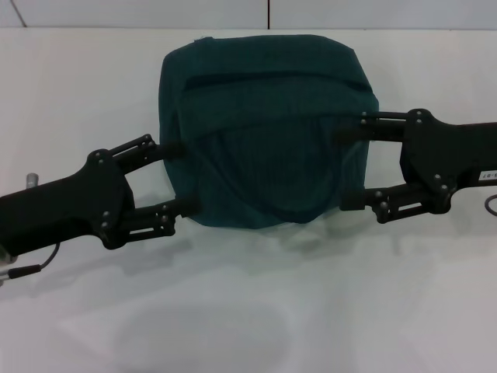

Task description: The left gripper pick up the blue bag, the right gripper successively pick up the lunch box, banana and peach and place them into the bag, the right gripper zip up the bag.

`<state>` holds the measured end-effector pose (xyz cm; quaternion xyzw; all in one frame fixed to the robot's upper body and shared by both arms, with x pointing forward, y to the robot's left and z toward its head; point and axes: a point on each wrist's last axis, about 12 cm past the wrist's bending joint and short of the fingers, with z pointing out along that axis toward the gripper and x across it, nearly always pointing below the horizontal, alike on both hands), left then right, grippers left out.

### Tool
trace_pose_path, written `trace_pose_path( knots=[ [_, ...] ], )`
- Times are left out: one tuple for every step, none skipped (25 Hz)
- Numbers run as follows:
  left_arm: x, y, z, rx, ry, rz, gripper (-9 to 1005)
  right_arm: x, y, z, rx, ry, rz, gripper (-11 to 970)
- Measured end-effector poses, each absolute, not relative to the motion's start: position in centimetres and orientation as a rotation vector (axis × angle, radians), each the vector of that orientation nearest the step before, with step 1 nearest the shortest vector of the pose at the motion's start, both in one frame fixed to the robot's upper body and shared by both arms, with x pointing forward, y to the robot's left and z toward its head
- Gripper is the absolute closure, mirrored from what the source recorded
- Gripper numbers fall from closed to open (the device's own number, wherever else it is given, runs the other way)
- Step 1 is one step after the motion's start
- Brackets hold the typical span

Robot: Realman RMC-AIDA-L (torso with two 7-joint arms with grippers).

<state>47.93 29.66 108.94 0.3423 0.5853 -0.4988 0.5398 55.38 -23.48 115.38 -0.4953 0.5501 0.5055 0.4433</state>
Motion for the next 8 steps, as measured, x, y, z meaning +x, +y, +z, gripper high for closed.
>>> trace_pose_path(
  knots=[
    [47.94,29.64,108.91,0.809,1.391,-1.182,131,55.37,-23.41,115.36,-1.227,1.363,1.255,85],
    [47.96,29.63,108.9,0.807,1.392,-1.179,131,55.35,-23.37,115.31,-1.226,1.364,1.256,85],
    [48.01,29.61,108.87,0.803,1.393,-1.175,131,55.35,-23.34,115.27,-1.224,1.364,1.257,85],
    [48.04,29.58,108.84,0.8,1.394,-1.172,131,55.35,-23.31,115.22,-1.222,1.365,1.256,85],
    [48.09,29.55,108.82,0.799,1.396,-1.169,131,55.36,-23.3,115.19,-1.221,1.366,1.255,85],
    [48.13,29.52,108.8,0.798,1.398,-1.168,131,55.38,-23.31,115.17,-1.218,1.367,1.253,85],
    [48.17,29.5,108.78,0.796,1.399,-1.167,131,55.4,-23.35,115.17,-1.214,1.367,1.25,85],
    [48.2,29.48,108.76,0.795,1.401,-1.166,131,55.4,-23.37,115.16,-1.21,1.367,1.249,85]
  ],
)
